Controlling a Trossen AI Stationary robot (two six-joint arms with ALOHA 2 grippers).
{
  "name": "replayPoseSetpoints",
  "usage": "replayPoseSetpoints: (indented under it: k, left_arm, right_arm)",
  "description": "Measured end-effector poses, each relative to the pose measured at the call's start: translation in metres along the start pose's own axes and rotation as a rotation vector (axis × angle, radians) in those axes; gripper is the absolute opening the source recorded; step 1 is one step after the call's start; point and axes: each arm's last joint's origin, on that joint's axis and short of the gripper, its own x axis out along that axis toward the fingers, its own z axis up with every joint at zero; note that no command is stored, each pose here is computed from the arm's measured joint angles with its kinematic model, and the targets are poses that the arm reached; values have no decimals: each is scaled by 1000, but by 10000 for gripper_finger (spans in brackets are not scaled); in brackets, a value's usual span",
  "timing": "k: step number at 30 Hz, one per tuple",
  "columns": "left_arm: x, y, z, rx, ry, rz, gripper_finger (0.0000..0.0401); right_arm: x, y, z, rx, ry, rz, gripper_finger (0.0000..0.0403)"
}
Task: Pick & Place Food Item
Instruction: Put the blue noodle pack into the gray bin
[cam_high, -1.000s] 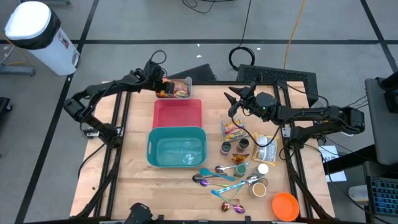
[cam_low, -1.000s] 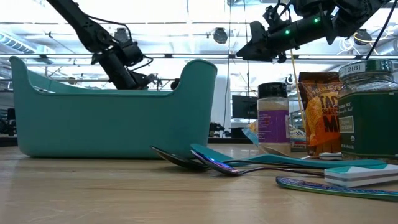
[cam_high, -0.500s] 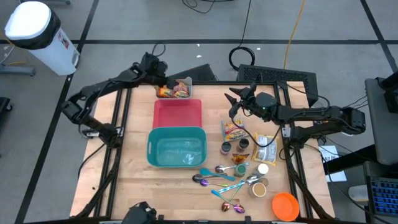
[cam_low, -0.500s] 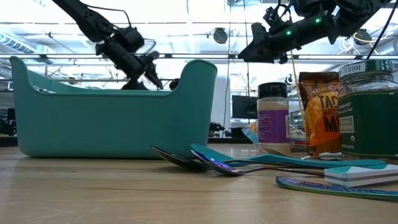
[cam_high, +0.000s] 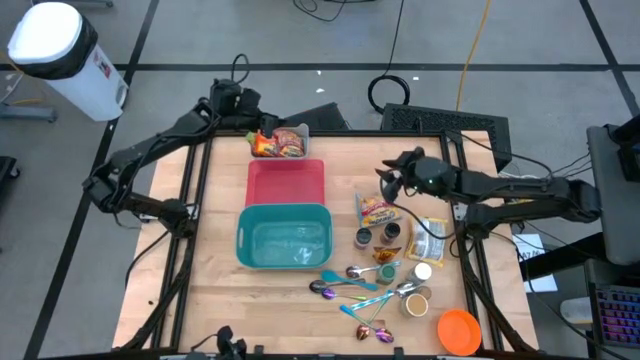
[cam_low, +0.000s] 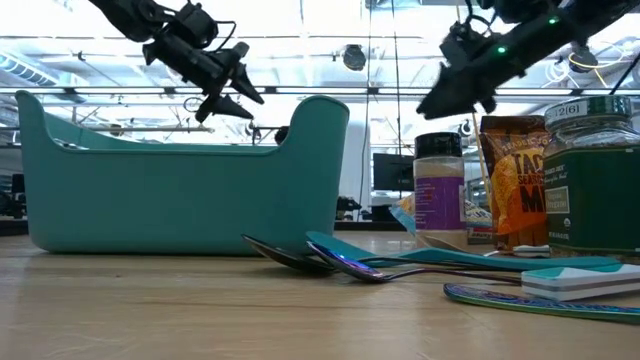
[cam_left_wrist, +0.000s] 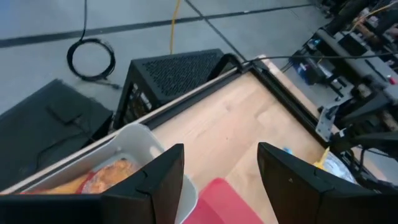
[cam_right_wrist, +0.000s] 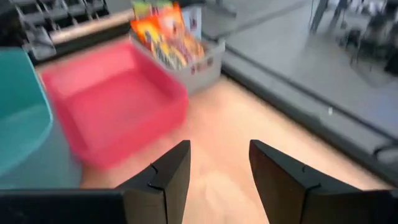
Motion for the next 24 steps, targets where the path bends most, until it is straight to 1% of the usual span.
replayPoseSetpoints:
  k: [2, 5, 7, 9, 13, 17, 20, 24]
  left_arm:
    - [1, -2, 0, 13, -10, -7, 212]
    - [7, -6, -2, 24, -15, 14, 212]
    - [8, -9, -2, 33, -23, 27, 212]
    - [10, -12, -3, 45, -34, 49, 212]
    - [12, -20, -5, 101, -61, 93, 212]
    - [15, -28, -8, 124, -69, 105, 212]
    - [17, -35, -10, 161, -67, 87, 212]
    - [18, -41, -12, 218, -63, 70, 212]
  right_arm:
    - [-6, -4, -5, 34, 75, -2, 155]
    - [-10, -10, -14, 128, 192, 7, 155]
    - [-9, -12, -21, 182, 280, 19, 156]
    - [-4, -13, -27, 221, 342, 55, 156]
    - [9, -9, -34, 225, 412, 108, 156]
    - [21, -8, -46, 196, 506, 80, 158]
    - [31, -5, -53, 199, 556, 91, 173]
    - [40, -1, -57, 210, 586, 137, 202]
